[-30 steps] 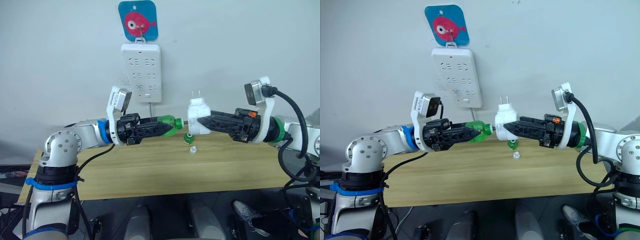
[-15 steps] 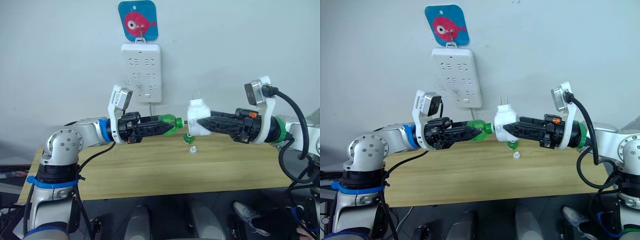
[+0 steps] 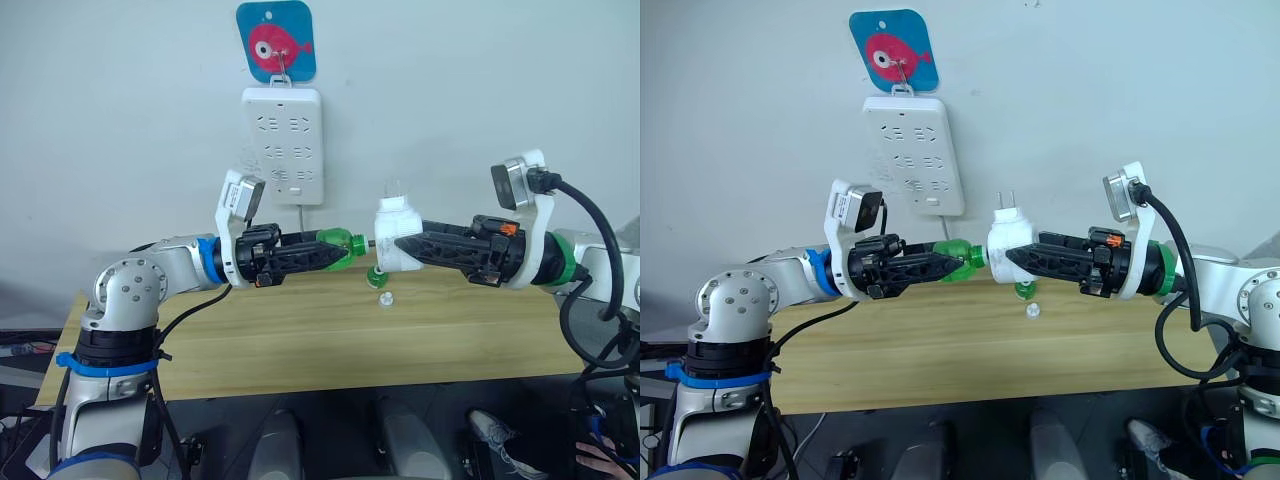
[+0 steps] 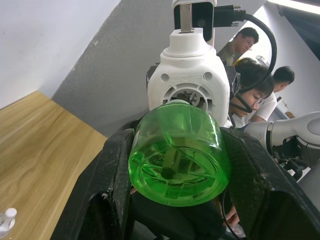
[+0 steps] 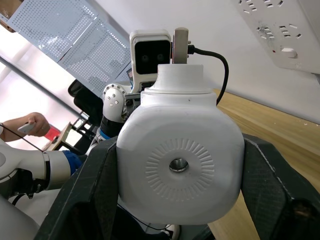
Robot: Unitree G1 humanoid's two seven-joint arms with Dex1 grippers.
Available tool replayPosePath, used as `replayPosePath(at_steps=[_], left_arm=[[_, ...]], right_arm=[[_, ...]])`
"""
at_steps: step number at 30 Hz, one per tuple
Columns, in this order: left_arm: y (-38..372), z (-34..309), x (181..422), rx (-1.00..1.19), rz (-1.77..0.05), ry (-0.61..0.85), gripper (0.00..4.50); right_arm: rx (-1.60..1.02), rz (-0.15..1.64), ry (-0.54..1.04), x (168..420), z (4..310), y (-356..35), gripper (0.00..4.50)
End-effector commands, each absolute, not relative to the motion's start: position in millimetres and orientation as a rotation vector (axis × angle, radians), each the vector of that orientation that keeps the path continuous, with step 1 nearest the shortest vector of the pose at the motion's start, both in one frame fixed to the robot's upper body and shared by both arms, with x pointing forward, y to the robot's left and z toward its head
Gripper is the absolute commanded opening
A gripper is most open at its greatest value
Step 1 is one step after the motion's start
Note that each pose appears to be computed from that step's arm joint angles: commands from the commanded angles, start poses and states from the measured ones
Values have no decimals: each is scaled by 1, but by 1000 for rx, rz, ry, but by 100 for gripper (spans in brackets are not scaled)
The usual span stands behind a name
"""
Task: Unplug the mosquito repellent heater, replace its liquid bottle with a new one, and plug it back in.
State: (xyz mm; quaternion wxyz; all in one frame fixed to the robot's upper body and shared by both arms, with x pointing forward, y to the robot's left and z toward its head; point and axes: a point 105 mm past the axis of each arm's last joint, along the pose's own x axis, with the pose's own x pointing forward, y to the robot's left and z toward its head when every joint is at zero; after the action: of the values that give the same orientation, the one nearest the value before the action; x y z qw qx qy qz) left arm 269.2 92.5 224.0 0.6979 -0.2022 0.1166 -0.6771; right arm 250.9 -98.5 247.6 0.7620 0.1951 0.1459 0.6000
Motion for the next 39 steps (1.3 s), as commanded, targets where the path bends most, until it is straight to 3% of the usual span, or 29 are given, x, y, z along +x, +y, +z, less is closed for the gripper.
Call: replayPosePath(at_steps=[1, 30, 39], left_arm=[[81, 238, 252, -408, -1625, 214, 230], [79, 243, 244, -421, -1670, 211, 230], [73, 237, 252, -375, -1626, 200, 230]], right_arm=[[394, 1369, 311, 241, 250, -90, 295], [370, 1310, 352, 250, 238, -100, 295], [358, 1364, 340, 243, 243, -92, 295]])
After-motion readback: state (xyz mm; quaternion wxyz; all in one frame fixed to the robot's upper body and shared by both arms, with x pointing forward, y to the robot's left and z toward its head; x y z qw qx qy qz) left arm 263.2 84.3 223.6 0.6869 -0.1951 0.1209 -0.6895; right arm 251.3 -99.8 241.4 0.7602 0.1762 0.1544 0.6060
